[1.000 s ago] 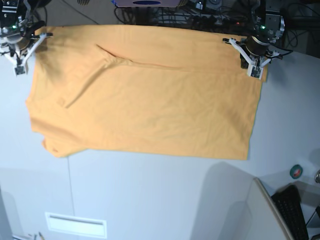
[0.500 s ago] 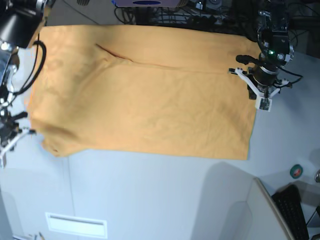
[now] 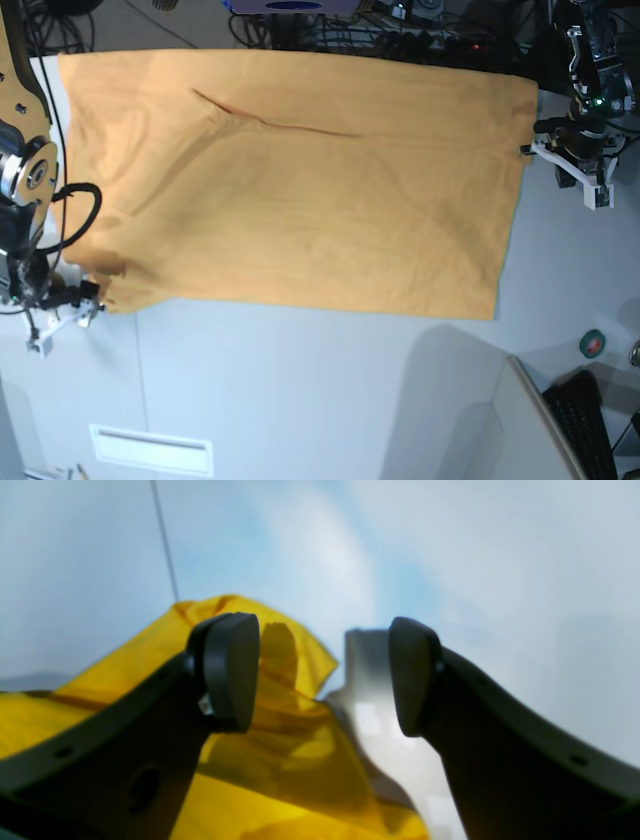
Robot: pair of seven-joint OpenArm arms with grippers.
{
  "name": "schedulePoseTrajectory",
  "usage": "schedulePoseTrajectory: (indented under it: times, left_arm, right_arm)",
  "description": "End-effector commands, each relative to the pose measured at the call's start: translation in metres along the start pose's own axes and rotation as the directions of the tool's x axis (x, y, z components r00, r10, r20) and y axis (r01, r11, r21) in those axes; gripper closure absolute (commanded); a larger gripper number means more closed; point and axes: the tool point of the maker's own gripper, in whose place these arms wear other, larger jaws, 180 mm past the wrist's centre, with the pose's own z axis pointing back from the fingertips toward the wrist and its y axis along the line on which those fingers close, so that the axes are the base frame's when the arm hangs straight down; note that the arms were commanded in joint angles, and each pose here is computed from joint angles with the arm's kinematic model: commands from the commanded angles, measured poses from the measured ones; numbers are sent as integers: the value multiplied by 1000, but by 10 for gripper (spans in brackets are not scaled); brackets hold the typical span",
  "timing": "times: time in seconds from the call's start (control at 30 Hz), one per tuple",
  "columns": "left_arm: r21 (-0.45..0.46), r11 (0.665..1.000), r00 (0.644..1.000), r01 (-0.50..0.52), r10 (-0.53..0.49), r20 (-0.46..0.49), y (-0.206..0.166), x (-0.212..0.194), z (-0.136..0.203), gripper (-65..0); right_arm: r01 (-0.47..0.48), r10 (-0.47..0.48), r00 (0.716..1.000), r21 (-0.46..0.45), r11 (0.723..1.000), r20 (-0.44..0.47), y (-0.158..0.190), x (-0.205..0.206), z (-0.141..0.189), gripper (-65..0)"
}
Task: Layout the t-shirt on the table in an organized manner, then fold the t-shirt properly
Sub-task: 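Grasp the hem corner of the shirt with the right gripper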
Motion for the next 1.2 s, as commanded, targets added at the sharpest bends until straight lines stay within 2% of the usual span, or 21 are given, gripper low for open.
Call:
schedulePoseTrajectory:
  times: [0.0,0.37,0.43,0.5,0.6,0.63,0.8,0.93,1.17]
  left_arm:
    - [-1,1000,999,-1,1,37,4,12,2,0]
    - [-1,1000,999,-5,5,40,6,14,0,0]
    - [0,1000,999,-2,2,41,6,14,0,0]
    - [0,1000,999,-2,2,39,6,13,0,0]
    - [1,1000,999,0,0,36,6,12,1,0]
    - [1,1000,999,0,0,36,6,12,1,0]
    - [1,1000,999,0,0,33,6,11,1,0]
    - [1,1000,999,0,0,33,6,11,1,0]
    - [1,1000,999,-2,1,40,6,14,0,0]
  right_arm:
    - [13,-10,997,-29,999,73,-10,29,6,-390]
    - [21,-18,997,-42,999,70,-9,4,-1,-380]
    - [21,-18,997,-35,999,74,-5,2,-3,-318]
    - [21,-18,997,-32,999,72,-3,1,-3,-216]
    - [19,-18,997,-14,1000,74,9,1,-6,-12]
    - [19,-18,997,-15,1000,76,9,1,-6,0]
    - [18,-16,989,-15,1000,147,9,16,-4,0]
    - [-1,8,976,-33,999,219,4,43,6,0]
    - [-8,18,969,-40,999,248,1,54,10,0]
